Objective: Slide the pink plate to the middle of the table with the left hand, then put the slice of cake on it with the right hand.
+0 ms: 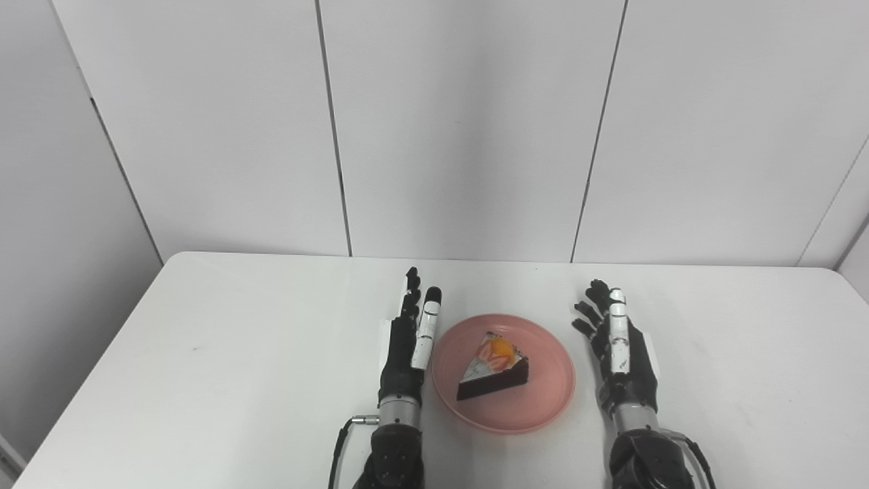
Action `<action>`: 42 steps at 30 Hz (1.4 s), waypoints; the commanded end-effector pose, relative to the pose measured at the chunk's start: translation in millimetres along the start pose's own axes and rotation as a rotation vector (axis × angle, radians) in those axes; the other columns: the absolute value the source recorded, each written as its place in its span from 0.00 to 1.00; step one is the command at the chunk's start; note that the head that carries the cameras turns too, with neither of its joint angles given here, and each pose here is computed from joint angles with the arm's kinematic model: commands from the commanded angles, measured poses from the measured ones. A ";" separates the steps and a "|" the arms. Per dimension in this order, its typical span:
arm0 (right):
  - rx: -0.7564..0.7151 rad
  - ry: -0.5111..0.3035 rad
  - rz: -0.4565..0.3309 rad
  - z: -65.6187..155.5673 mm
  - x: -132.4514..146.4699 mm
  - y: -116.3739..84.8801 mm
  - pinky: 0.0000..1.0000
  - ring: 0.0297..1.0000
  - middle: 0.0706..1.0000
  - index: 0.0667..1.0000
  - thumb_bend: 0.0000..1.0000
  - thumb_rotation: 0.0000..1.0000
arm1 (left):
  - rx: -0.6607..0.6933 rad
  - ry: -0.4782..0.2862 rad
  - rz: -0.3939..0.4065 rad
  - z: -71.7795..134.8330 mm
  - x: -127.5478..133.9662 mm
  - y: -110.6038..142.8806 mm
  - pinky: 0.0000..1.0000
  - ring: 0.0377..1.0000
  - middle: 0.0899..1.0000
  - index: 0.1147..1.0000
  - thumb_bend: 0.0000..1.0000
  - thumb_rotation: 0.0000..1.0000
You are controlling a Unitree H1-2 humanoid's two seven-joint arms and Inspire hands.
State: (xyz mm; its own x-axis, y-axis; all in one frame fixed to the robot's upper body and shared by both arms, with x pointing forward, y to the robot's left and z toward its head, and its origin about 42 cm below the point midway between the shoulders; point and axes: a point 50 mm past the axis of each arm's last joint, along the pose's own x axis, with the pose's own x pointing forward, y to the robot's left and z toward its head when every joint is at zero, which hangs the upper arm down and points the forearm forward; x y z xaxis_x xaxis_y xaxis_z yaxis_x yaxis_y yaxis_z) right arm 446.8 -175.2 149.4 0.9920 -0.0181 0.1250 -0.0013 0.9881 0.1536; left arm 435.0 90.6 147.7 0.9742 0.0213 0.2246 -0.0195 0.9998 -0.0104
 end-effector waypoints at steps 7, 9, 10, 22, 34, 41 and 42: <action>-0.050 0.001 0.028 -7.4 -2.8 -1.7 1.00 0.97 0.95 0.91 0.77 1.00 | -0.010 0.021 -0.002 -8.9 -5.5 3.7 1.00 1.00 1.00 1.00 0.73 1.00; -0.086 -0.009 0.032 -7.1 -2.7 -2.2 1.00 0.97 0.94 0.91 0.77 1.00 | -0.011 0.023 -0.004 -8.6 -5.0 4.5 1.00 1.00 1.00 1.00 0.74 1.00; -0.101 -0.014 0.034 -7.1 -2.6 -2.5 1.00 0.97 0.94 0.91 0.77 1.00 | -0.012 0.023 -0.004 -8.4 -4.8 4.7 1.00 1.00 1.00 1.00 0.74 1.00; -0.144 -0.050 0.056 -8.2 -4.2 -4.6 1.00 0.97 0.96 0.91 0.79 1.00 | -0.024 0.025 -0.016 -6.2 -3.2 4.6 1.00 1.00 1.00 1.00 0.72 1.00; -0.123 -0.046 0.056 -7.9 -6.6 -6.7 0.97 0.96 0.97 0.91 0.79 1.00 | -0.024 0.025 -0.022 -3.6 -4.6 3.5 1.00 1.00 1.00 1.00 0.70 1.00; -0.105 -0.045 0.058 -9.7 -7.6 -5.2 0.96 0.94 0.95 0.92 0.81 1.00 | -0.037 0.026 -0.018 -4.6 -7.4 4.0 1.00 1.00 1.00 1.00 0.70 1.00; -0.107 -0.046 0.059 -10.3 -7.8 -5.1 0.96 0.94 0.95 0.92 0.81 1.00 | -0.039 0.028 -0.019 -5.0 -8.0 4.1 1.00 1.00 1.00 1.00 0.70 1.00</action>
State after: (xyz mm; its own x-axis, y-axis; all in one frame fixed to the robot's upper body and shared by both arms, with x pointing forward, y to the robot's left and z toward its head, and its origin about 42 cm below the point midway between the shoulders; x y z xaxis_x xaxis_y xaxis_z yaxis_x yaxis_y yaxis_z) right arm 447.5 -177.4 149.1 0.9843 0.0358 0.1726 -0.0424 0.9985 0.0351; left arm 433.2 91.9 146.0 0.9806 0.0012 0.1960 0.0064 0.9993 -0.0378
